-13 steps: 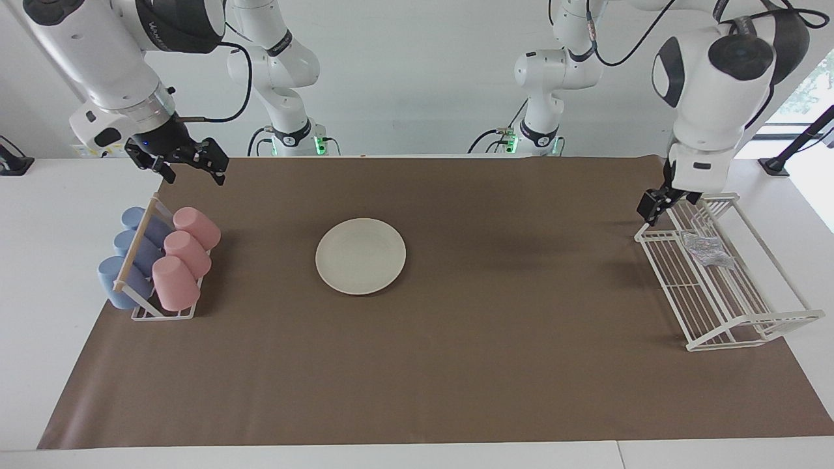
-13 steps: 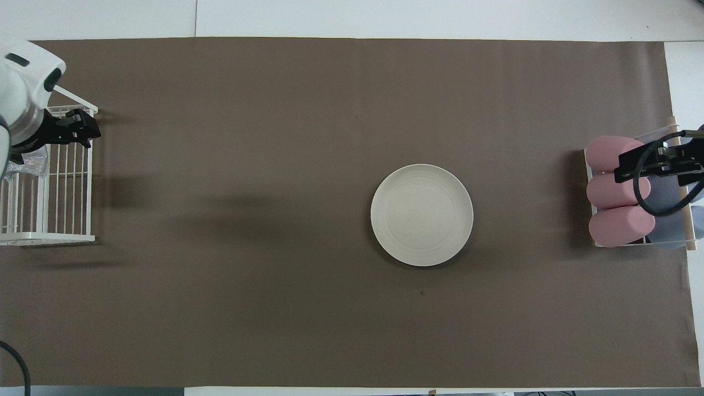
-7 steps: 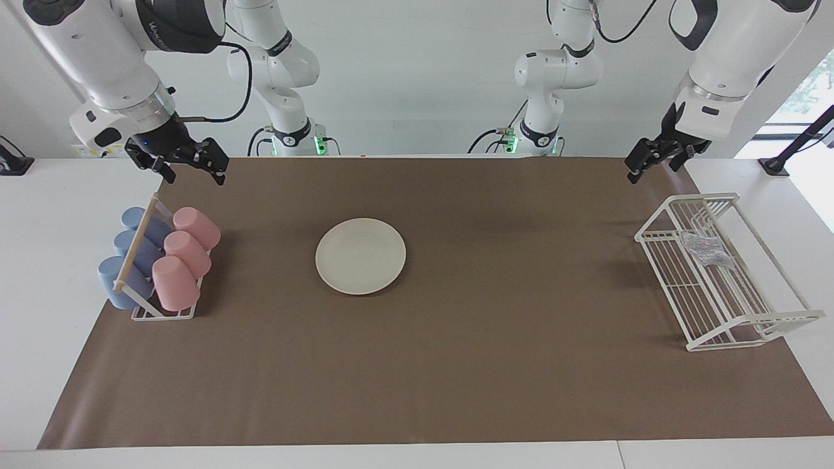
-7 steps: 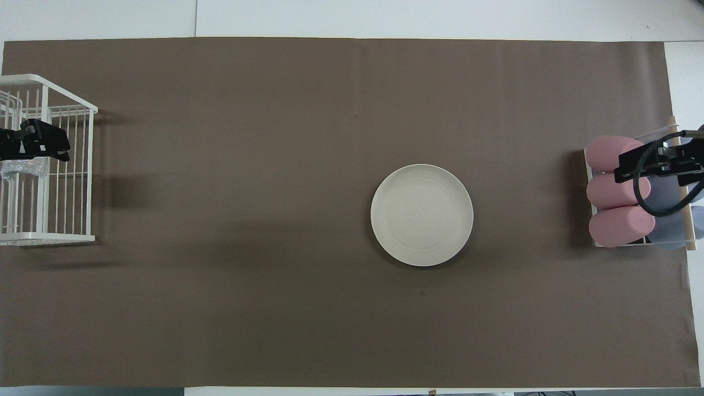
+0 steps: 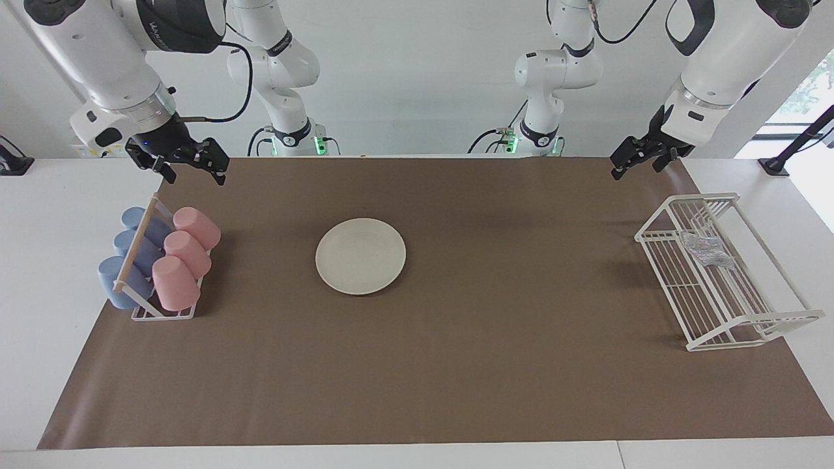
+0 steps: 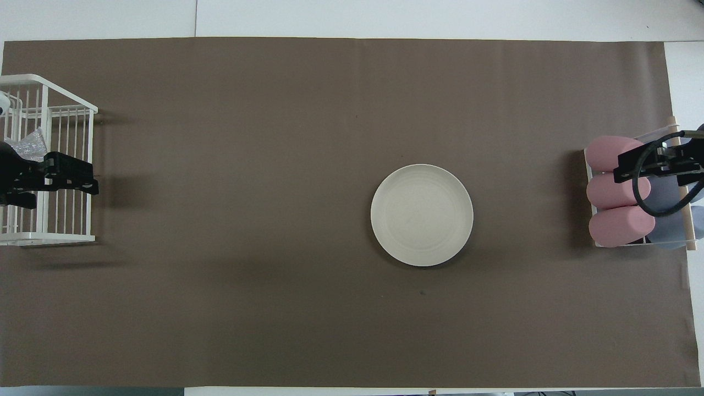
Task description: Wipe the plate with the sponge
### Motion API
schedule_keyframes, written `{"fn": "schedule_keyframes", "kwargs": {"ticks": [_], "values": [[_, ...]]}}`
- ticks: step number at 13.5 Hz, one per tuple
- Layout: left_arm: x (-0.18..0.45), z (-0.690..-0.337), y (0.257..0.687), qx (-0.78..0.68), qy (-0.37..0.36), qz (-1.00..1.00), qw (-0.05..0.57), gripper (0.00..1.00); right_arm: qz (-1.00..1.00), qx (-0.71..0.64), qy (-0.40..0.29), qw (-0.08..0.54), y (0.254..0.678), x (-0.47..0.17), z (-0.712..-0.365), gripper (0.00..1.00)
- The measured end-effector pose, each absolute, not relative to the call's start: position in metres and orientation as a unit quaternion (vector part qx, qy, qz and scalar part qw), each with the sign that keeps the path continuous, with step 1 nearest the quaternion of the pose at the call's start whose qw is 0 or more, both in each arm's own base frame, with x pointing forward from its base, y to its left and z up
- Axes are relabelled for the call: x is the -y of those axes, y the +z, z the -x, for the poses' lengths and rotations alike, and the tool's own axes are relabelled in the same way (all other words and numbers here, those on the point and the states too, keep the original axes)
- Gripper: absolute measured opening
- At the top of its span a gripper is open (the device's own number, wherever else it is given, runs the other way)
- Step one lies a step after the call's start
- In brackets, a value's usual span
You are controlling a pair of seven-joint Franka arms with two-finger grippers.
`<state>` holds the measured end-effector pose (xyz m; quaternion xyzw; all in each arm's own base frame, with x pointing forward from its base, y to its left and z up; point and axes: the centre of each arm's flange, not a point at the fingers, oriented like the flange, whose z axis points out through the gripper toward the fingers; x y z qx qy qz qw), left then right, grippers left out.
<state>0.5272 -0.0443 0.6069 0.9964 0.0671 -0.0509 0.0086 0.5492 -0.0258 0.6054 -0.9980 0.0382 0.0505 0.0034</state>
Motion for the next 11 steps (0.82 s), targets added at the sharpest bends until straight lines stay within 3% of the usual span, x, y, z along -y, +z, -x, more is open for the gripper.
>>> {"fn": "schedule_keyframes", "kwargs": {"ticks": [11], "values": [[0.0486, -0.5266, 0.6062, -0.062, -0.052, -0.997, 0.009, 1.0, 0.998, -0.038, 0.05, 0.003, 0.6054, 0.0255, -0.5492, 1.0]]}}
